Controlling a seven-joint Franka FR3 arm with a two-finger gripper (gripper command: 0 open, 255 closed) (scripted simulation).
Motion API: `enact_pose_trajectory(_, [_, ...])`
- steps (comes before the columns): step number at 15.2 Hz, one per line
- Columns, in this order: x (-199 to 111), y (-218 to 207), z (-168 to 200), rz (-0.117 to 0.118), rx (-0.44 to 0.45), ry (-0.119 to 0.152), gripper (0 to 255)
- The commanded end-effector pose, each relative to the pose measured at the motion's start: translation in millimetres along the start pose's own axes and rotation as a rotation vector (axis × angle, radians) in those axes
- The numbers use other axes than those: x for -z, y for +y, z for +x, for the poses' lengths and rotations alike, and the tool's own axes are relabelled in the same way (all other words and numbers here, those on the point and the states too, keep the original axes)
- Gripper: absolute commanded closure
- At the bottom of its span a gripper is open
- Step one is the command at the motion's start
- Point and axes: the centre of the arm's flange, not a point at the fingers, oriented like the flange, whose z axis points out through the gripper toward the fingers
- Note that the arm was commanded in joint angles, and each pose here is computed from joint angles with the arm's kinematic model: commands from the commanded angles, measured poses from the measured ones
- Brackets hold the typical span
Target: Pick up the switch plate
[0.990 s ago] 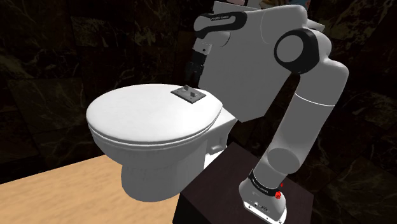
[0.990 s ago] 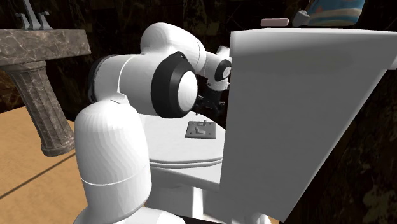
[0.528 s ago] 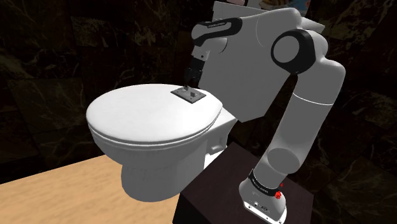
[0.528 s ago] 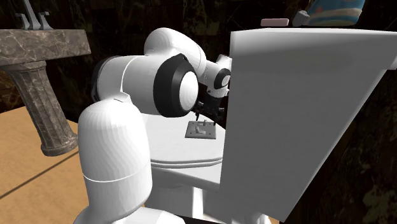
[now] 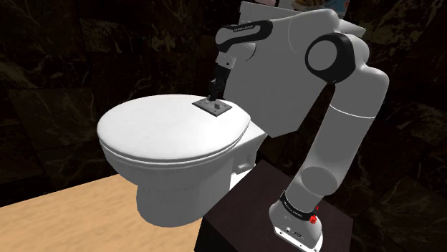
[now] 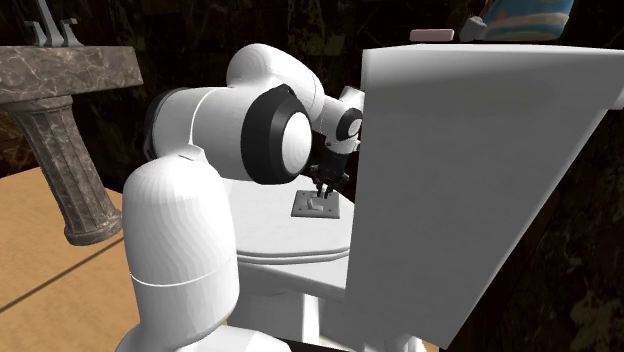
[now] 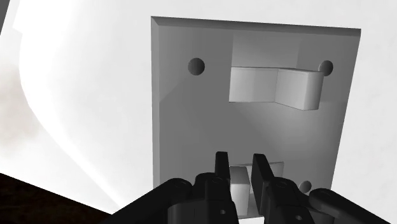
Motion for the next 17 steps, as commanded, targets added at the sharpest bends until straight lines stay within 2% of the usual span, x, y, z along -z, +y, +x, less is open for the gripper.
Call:
enact_pose_trajectory(1, [-0.3, 0.1, -0.1, 0.000, 0.000, -0.001, 255])
enact_pose_trajectory(17, [76.5, -20.4, 0.1, 0.000, 0.000, -0.001, 255])
